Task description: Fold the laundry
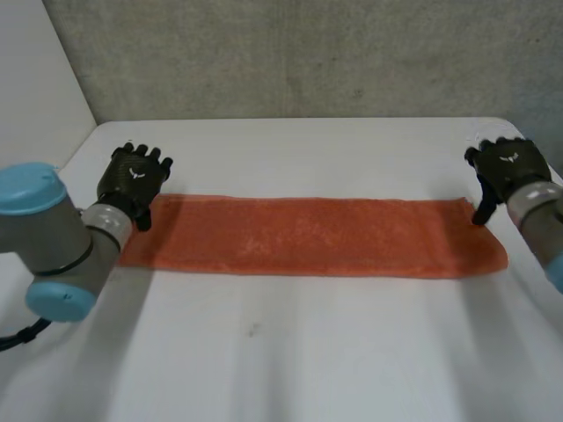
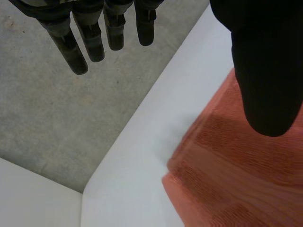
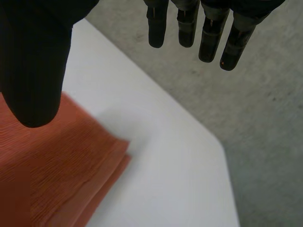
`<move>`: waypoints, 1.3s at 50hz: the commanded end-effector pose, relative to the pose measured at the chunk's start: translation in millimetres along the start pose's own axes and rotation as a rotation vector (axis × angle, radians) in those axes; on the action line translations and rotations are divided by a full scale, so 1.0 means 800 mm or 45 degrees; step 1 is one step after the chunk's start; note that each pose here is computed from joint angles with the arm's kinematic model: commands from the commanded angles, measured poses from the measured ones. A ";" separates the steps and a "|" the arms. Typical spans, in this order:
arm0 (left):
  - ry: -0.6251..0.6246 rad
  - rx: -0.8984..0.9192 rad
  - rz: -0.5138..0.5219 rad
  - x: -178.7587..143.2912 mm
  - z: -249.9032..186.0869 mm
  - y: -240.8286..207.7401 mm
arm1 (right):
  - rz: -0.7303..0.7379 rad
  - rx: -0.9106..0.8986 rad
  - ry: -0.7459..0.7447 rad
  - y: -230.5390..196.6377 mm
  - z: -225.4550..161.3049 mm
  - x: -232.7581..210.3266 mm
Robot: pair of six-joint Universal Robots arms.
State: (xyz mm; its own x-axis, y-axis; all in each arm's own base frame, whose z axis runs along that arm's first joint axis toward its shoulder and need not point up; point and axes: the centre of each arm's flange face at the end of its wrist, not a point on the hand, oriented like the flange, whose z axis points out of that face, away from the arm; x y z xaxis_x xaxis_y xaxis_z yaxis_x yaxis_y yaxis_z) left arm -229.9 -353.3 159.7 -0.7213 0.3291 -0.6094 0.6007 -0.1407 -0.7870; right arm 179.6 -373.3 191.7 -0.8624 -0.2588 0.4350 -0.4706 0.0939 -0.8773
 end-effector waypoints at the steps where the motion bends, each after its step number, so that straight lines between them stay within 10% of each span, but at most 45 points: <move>1: 0.052 -0.031 -0.074 0.010 -0.049 -0.007 | 0.059 -0.144 -0.117 0.039 -0.031 0.008; 24: 0.084 -0.045 -0.256 0.022 -0.062 -0.006 | 0.120 -0.237 -0.171 0.108 -0.008 0.016; 46: 0.074 -0.052 -0.258 0.020 -0.065 -0.006 | -0.207 -0.235 0.327 0.091 0.030 0.167; 59: 0.060 -0.037 -0.260 0.014 -0.070 -0.012 | -0.176 0.494 -0.440 -0.119 -0.045 -0.134; 65: 0.055 -0.036 -0.260 0.013 -0.070 -0.012 | -0.214 0.617 -0.773 -0.115 -0.097 -0.261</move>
State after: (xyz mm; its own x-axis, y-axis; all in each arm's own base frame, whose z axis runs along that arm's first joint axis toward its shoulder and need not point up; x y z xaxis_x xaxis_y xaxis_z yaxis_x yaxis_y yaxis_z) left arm -224.3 -295.7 165.6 -0.8129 0.3910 -0.4317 0.4538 -0.0395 -0.8902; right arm 282.6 -342.0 232.7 -0.7066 -0.4907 0.5099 -0.4443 -0.2532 -0.8593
